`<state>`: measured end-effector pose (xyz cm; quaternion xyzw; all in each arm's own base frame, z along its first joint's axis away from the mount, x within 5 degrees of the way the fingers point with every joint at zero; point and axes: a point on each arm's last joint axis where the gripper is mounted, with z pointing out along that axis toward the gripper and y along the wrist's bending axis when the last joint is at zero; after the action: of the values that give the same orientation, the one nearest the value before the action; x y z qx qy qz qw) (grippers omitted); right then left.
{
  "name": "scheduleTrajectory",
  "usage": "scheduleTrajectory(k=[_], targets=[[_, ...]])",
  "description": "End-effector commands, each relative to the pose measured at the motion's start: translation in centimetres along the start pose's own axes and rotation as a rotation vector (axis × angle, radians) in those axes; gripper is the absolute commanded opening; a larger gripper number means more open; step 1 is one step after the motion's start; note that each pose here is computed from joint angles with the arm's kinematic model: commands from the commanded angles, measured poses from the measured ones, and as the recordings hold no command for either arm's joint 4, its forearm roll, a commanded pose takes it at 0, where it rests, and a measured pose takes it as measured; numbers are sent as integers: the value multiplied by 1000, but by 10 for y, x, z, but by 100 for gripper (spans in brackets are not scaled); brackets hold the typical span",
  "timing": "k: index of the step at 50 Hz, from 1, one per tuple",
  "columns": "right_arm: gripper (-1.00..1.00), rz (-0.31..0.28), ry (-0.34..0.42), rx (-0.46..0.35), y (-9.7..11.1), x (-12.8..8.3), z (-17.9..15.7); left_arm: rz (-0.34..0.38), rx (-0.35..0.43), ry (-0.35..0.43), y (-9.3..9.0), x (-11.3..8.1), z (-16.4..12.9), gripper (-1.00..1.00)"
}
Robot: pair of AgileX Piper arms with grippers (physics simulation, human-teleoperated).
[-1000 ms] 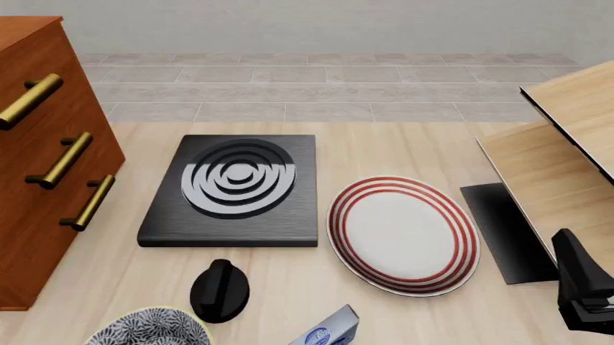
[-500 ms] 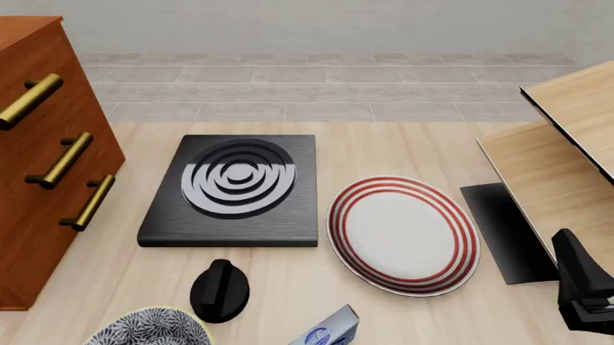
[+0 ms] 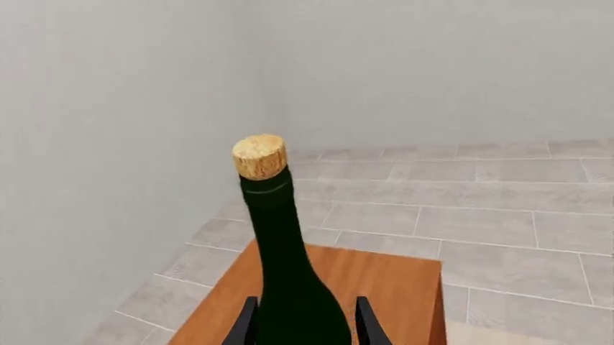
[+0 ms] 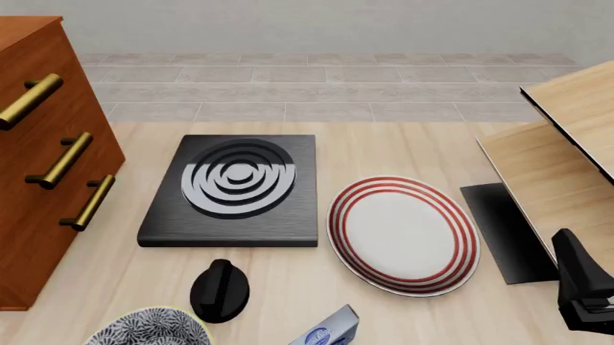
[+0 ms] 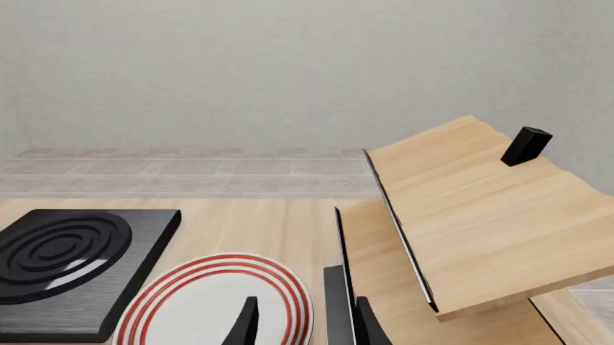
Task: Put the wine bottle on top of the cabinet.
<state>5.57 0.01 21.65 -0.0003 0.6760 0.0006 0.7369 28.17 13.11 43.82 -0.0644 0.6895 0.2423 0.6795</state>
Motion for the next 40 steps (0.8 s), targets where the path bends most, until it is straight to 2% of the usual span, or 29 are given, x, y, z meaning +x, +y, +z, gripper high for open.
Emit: scheduleTrajectory(k=[1,26,40], targets=[[100,0,0,0,0,0,0,11,5,-27,2,-19,-17,100],[100,0,0,0,0,0,0,3,-21,-55,12,-40,-51,100],[100,0,0,0,0,0,0,-4,-30,-69,15,-49,-79,100]])
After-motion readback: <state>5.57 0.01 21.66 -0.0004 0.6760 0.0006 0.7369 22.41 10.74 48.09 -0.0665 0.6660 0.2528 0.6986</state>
